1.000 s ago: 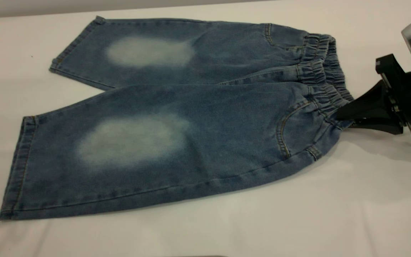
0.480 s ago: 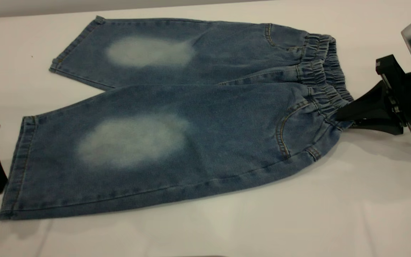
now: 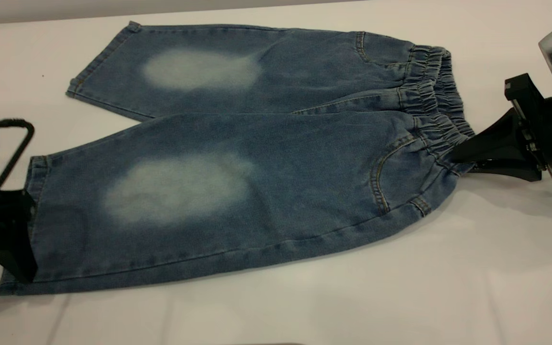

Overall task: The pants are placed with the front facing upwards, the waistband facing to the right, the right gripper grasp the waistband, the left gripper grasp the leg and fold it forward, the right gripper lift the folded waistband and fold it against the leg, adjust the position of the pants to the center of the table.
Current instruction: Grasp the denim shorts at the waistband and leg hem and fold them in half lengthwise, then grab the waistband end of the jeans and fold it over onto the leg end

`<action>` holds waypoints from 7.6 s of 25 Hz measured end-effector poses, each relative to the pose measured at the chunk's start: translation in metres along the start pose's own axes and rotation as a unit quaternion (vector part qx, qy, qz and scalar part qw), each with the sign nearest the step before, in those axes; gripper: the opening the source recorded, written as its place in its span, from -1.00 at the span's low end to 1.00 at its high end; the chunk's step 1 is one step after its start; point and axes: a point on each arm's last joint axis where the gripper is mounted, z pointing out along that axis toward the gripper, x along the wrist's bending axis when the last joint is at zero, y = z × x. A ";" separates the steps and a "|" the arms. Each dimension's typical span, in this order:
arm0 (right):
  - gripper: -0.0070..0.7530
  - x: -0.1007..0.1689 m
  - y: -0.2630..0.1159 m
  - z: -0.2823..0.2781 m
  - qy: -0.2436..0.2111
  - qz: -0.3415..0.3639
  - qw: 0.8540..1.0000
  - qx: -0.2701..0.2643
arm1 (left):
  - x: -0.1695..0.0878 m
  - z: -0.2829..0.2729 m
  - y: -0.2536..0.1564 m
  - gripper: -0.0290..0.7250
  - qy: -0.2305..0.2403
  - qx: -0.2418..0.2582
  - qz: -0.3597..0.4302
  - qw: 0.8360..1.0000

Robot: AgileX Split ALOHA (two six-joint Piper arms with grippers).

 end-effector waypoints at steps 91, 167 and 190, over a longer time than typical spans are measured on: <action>-0.88 0.050 0.067 -0.052 -0.135 -0.124 0.973 -0.140 | -0.117 -0.082 0.203 -0.79 -0.064 -0.268 0.257 0.926; 0.58 -0.011 0.080 -0.053 -0.084 0.118 0.988 -0.060 | -0.176 -0.076 0.203 0.59 -0.100 -0.193 0.326 0.920; -0.84 0.024 0.099 -0.062 -0.046 -0.019 0.997 -0.067 | -0.286 -0.047 0.184 0.59 -0.076 -0.172 0.478 0.858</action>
